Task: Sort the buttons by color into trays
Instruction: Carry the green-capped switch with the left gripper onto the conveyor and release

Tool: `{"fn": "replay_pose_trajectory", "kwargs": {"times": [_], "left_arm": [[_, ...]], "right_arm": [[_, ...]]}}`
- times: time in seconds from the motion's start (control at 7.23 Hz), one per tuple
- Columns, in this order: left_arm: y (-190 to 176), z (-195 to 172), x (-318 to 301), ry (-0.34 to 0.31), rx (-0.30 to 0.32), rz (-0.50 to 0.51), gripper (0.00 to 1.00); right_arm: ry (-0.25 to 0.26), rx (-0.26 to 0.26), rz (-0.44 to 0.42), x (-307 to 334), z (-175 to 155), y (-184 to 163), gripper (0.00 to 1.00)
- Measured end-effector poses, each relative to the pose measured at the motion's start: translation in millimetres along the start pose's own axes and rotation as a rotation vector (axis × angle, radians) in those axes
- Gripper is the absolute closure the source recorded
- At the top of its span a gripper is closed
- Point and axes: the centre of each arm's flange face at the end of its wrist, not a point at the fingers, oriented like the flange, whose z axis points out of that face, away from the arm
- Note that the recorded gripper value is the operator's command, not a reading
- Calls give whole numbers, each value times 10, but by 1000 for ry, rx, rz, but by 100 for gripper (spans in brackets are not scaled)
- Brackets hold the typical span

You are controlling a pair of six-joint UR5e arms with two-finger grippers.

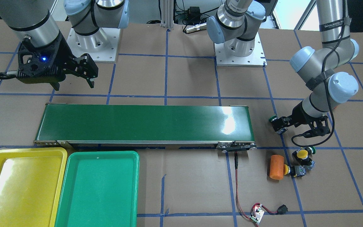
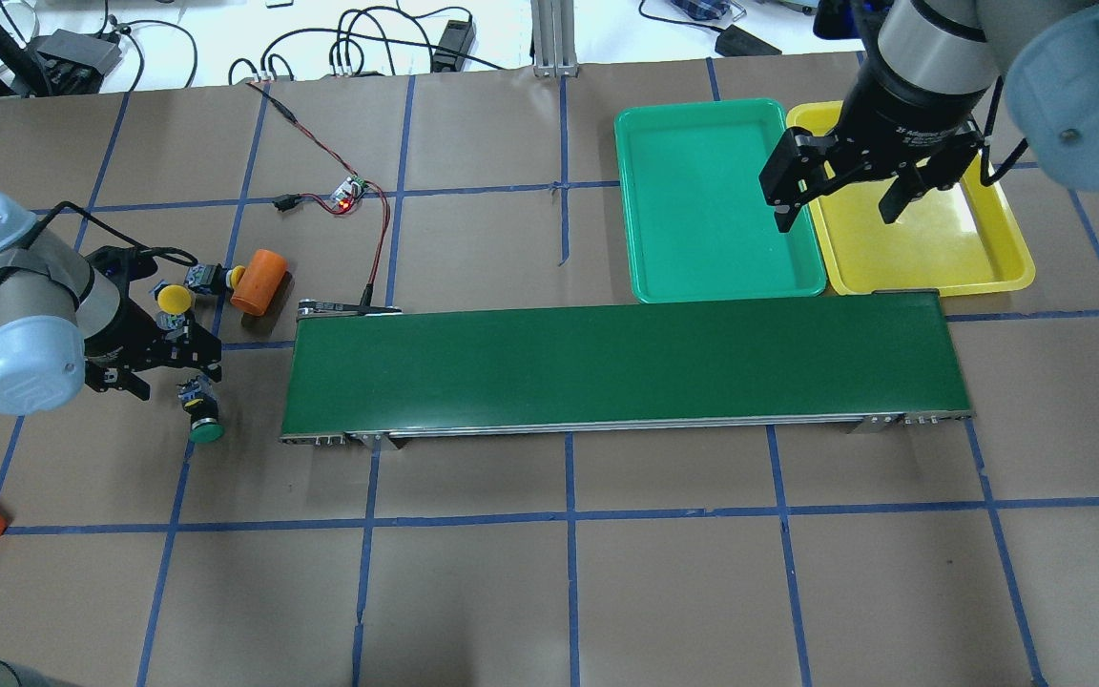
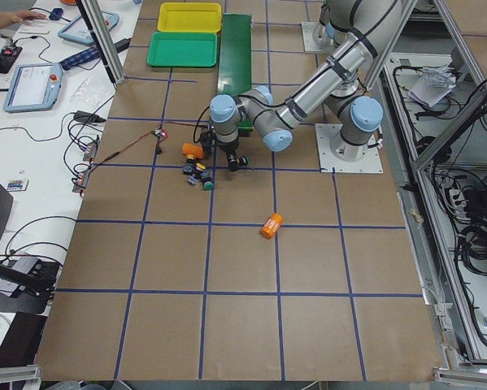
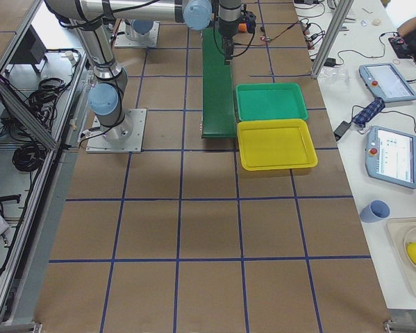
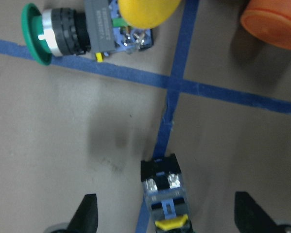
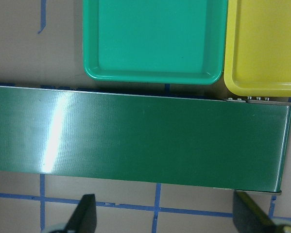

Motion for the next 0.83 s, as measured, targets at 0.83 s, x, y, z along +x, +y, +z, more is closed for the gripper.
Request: {"fn": "replay_pose_trajectory", "kwargs": {"times": [0.83], "left_arm": [[39,-57,75,2,10,21,100]], "right_arm": [[-1,0,-1,-2,-1,4,0]]}}
